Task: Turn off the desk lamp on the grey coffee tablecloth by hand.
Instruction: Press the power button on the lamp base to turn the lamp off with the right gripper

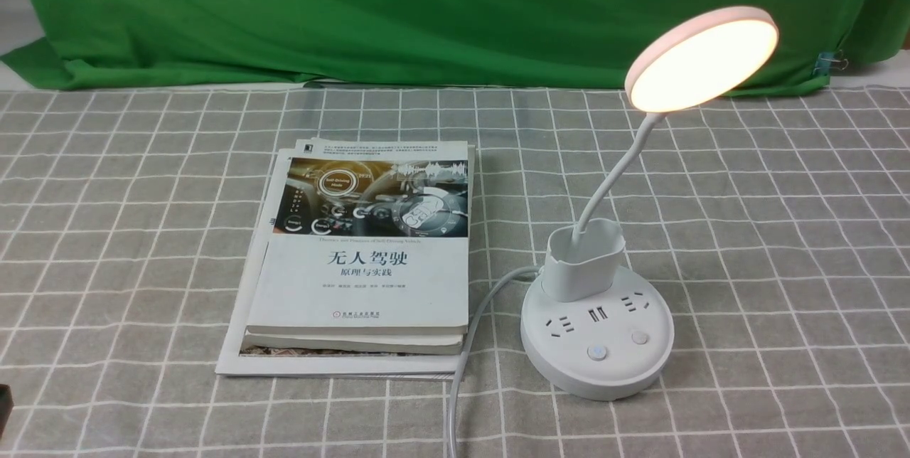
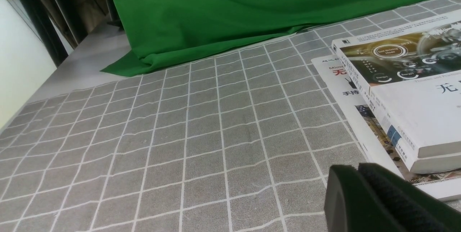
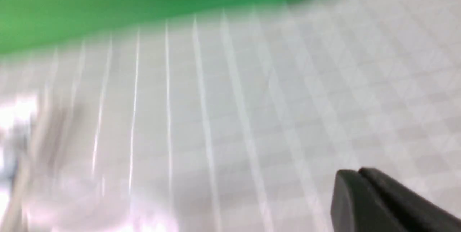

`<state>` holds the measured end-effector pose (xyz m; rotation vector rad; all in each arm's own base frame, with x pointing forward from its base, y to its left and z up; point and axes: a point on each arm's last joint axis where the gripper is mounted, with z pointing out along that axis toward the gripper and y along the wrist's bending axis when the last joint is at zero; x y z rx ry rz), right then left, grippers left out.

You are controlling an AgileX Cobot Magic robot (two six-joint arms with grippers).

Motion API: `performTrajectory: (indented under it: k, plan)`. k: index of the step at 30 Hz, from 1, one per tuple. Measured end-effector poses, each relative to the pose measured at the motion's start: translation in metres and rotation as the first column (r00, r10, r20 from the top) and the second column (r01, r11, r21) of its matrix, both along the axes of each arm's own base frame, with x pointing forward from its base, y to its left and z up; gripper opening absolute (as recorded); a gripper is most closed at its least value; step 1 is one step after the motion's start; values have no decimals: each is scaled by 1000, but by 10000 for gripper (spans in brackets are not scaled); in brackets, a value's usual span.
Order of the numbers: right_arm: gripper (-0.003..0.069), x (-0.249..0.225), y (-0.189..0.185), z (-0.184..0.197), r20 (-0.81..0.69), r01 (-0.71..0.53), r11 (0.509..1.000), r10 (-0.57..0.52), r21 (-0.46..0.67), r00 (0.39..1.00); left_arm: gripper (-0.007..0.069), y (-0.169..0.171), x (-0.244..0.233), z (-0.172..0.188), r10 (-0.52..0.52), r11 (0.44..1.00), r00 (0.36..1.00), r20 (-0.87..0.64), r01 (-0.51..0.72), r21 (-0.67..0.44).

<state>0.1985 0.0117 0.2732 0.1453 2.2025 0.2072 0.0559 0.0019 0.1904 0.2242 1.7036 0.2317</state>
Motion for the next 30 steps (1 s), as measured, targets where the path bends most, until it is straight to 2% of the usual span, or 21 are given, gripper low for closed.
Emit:
performTrajectory:
  k: [5,7,11,13,19,23,30]
  plan:
    - [56,15,33,-41,-248,-176,984,165,-21,955,19,0,0,0,0,1000,1000,0,0,0]
    - [34,18,53,-53,-328,-308,951,280,-36,902,19,0,0,0,0,1000,1000,0,0,0]
    - [33,30,81,-60,-445,-444,895,386,-30,808,19,0,0,0,0,1000,1000,0,0,0]
    - [34,40,91,-59,-479,-475,880,407,-23,778,19,0,0,0,0,1000,1000,0,0,0]
    - [35,59,113,-57,-482,-513,858,435,-36,761,19,0,0,0,0,1000,1000,0,0,0]
    - [35,69,130,-64,-558,-569,815,426,-105,713,19,0,0,0,0,1000,1000,0,0,0]
    - [35,86,137,-67,-570,-556,819,390,-145,723,19,0,0,0,0,1000,1000,0,0,0]
